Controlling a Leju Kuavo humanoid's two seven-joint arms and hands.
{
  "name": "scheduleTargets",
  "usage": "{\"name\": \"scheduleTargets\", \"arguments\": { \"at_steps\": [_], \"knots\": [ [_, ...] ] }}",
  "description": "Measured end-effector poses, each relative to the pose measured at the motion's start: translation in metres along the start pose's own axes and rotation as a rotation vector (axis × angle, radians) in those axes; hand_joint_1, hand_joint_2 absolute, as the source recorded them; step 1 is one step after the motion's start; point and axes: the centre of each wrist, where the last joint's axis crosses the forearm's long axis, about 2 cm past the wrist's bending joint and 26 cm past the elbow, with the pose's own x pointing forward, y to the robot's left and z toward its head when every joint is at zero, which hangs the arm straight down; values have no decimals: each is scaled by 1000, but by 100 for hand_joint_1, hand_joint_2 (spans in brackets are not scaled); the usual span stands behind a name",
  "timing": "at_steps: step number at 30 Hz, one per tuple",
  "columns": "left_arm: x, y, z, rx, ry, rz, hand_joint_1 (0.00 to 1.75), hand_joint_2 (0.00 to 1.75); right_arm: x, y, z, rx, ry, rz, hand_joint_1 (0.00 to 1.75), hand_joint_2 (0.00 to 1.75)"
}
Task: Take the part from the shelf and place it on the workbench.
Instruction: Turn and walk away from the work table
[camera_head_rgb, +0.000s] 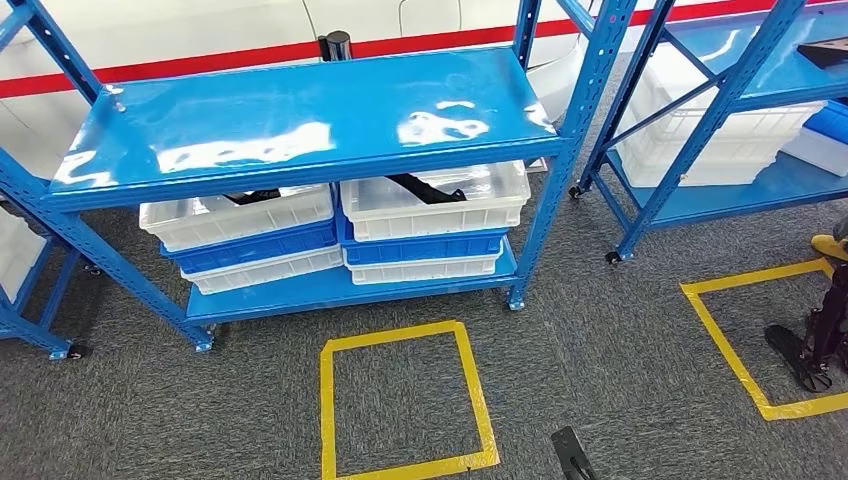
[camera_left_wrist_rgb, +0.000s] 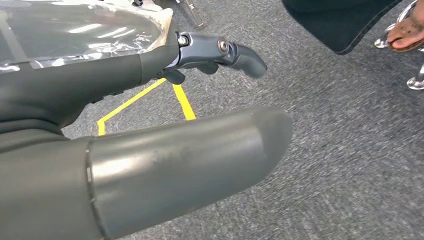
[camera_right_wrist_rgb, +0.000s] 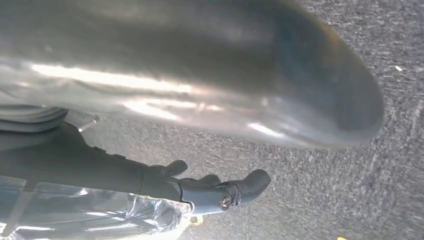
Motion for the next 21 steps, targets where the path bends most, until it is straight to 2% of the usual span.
{"name": "scheduleTargets", "arguments": {
  "at_steps": [21],
  "knots": [
    [0, 0, 0, -6, 0, 5, 0, 0, 2, -2, -1, -1, -15, -4, 0, 0]
  ]
}}
